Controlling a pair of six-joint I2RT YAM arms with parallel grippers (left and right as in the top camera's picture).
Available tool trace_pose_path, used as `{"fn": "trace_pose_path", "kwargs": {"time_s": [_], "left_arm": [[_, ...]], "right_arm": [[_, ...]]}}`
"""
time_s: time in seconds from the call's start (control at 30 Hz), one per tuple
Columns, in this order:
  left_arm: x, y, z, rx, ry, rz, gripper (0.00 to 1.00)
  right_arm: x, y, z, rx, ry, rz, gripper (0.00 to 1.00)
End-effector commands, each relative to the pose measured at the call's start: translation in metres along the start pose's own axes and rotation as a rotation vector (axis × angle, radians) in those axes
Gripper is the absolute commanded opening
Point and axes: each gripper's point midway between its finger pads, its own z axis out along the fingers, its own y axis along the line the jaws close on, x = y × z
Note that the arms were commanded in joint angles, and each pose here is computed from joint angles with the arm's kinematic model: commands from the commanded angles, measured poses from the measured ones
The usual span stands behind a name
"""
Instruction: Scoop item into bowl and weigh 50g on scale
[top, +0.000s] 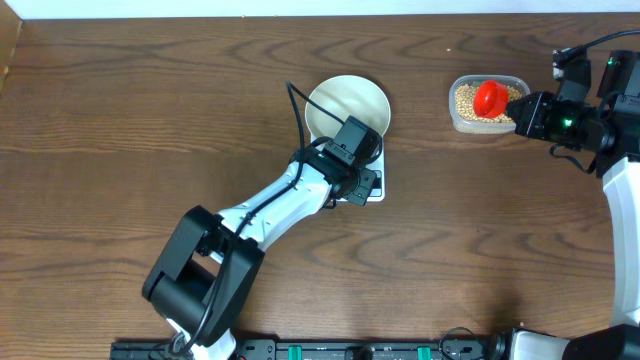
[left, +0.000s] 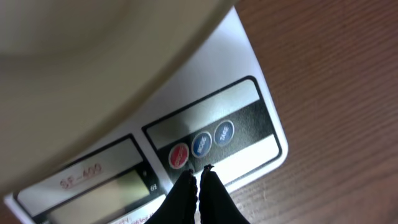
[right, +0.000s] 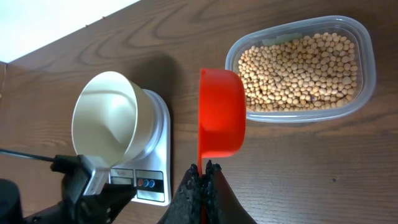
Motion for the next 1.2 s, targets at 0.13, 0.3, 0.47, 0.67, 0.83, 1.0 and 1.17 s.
{"fn": "trace_pose_path", "kwargs": {"time_s": [0.13, 0.3, 0.47, 0.67, 0.83, 1.0, 1.17], "left_arm": [[0.007, 0.016, 0.019, -0.079, 0.024, 0.034, 0.08], [0.002, 0.016, 0.020, -0.081, 0.002, 0.035, 0.08], [-0.001, 0.016, 0.024, -0.079, -0.009, 0.036, 0.07], [0.005, 0.020, 0.032, -0.095, 0.013, 0.035, 0.08], [0.012, 0.021, 0.032, -0.099, 0.043, 0.034, 0.08], [0.016, 0.022, 0.032, -0.102, 0.059, 0.033, 0.07], [0.017, 0.022, 0.032, -0.102, 0.060, 0.033, 0.07]], "right_arm": [[-0.008, 0.003, -0.010, 0.002, -0.031, -0.028, 0.01], [-0.008, 0.003, -0.010, 0.002, -0.031, -0.028, 0.01], [-0.008, 0.003, -0.010, 0.002, -0.032, -0.028, 0.01], [-0.008, 0.003, -0.010, 0.002, -0.032, -0.028, 0.01], [-0.008, 0.002, -0.010, 0.008, -0.032, -0.028, 0.01], [-0.008, 0.001, -0.010, 0.017, -0.033, -0.028, 0.01], [-0.008, 0.001, -0.010, 0.017, -0.032, -0.027, 0.01]]}}
